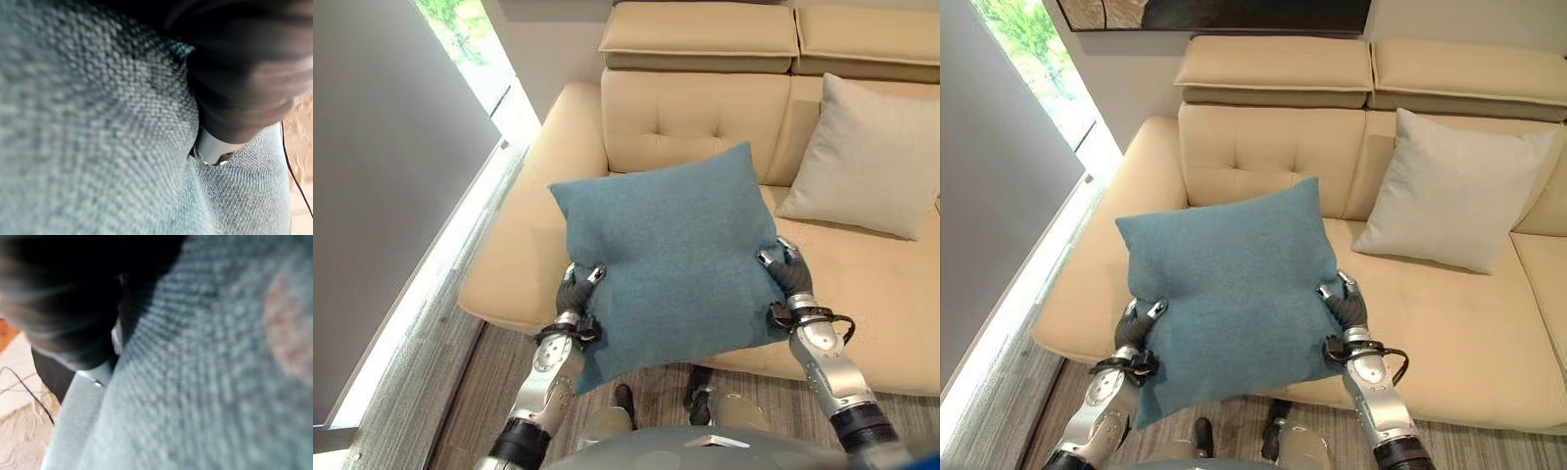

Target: Pick up all the scattered cushions and arrange them neatly on the sofa.

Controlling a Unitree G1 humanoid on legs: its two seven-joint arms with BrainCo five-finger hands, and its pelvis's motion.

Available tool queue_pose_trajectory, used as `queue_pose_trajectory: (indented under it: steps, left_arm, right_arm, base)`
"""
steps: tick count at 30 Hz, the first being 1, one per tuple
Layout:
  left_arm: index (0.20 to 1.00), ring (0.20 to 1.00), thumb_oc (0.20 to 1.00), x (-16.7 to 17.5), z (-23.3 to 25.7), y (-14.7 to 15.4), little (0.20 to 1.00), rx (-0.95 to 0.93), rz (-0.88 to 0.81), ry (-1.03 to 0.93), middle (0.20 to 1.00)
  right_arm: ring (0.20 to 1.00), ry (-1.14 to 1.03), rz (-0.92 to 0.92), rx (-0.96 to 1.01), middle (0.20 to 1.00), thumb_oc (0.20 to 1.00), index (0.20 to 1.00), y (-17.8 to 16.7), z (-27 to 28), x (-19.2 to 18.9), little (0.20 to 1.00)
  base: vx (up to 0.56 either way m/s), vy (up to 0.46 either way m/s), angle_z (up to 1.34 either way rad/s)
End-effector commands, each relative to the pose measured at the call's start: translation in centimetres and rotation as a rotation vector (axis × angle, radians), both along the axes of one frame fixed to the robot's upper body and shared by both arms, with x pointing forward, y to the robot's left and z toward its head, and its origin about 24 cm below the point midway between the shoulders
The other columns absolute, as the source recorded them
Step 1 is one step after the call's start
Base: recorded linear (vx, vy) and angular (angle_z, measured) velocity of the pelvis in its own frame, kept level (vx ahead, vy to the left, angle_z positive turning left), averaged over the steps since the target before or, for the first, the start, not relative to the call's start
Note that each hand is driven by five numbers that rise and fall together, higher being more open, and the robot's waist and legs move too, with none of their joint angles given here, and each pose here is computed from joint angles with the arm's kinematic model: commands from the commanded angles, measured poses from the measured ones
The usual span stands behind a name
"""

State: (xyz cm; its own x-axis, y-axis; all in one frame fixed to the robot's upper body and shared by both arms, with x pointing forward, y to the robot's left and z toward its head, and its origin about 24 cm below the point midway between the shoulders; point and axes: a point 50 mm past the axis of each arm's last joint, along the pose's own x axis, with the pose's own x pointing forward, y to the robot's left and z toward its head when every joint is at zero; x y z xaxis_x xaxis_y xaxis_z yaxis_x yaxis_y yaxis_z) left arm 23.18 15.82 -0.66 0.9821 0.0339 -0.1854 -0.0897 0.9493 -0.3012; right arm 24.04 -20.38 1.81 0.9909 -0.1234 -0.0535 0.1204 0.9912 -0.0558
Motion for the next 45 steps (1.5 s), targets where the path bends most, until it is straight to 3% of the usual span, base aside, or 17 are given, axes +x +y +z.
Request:
queue_pose_trajectory:
  steps: [1, 15, 24, 28, 35, 45]
  left_arm:
    - [0.200, 0.200, 0.200, 1.6, 4.7, -0.8, 0.200, 0.003, -0.069, -0.253, 0.200]
    - [0.200, 0.200, 0.200, 1.7, 5.9, 0.9, 0.200, 0.092, -0.048, -0.294, 0.200]
    - [0.200, 0.200, 0.200, 2.9, 6.8, -0.2, 0.200, 0.110, -0.029, -0.336, 0.200]
    - [0.200, 0.200, 0.200, 5.0, 9.2, -1.8, 0.200, 0.145, -0.035, -0.434, 0.200]
    - [0.200, 0.200, 0.200, 10.0, 17.9, -6.1, 0.200, 0.225, -0.002, -0.738, 0.200]
    - [0.200, 0.200, 0.200, 15.2, 27.9, -6.4, 0.200, 0.494, 0.124, -0.900, 0.200]
  right_arm:
    - [0.200, -0.231, 0.097, 0.026, 0.200, 0.200, 0.200, 2.4, 4.1, 1.5, 0.200]
    - [0.200, -0.254, 0.128, 0.026, 0.200, 0.200, 0.200, 4.0, 4.6, 1.7, 0.200]
    - [0.200, -0.281, 0.072, -0.069, 0.200, 0.200, 0.200, 3.7, 5.4, 2.5, 0.200]
    - [0.200, -0.386, 0.048, -0.114, 0.200, 0.200, 0.200, 4.5, 7.8, 4.0, 0.200]
    - [0.200, -0.674, 0.038, -0.128, 0.200, 0.200, 0.200, 9.0, 15.5, 8.6, 0.200]
    - [0.200, -0.894, -0.165, -0.385, 0.200, 0.200, 0.200, 8.9, 26.4, 13.4, 0.200]
  base:
    - [0.09, 0.026, -0.03]
    - [0.12, 0.172, -0.32]
    - [0.11, -0.068, 0.08]
    - [-0.04, -0.046, 0.13]
    - [-0.10, -0.010, 0.07]
    - [0.00, -0.002, 0.00]
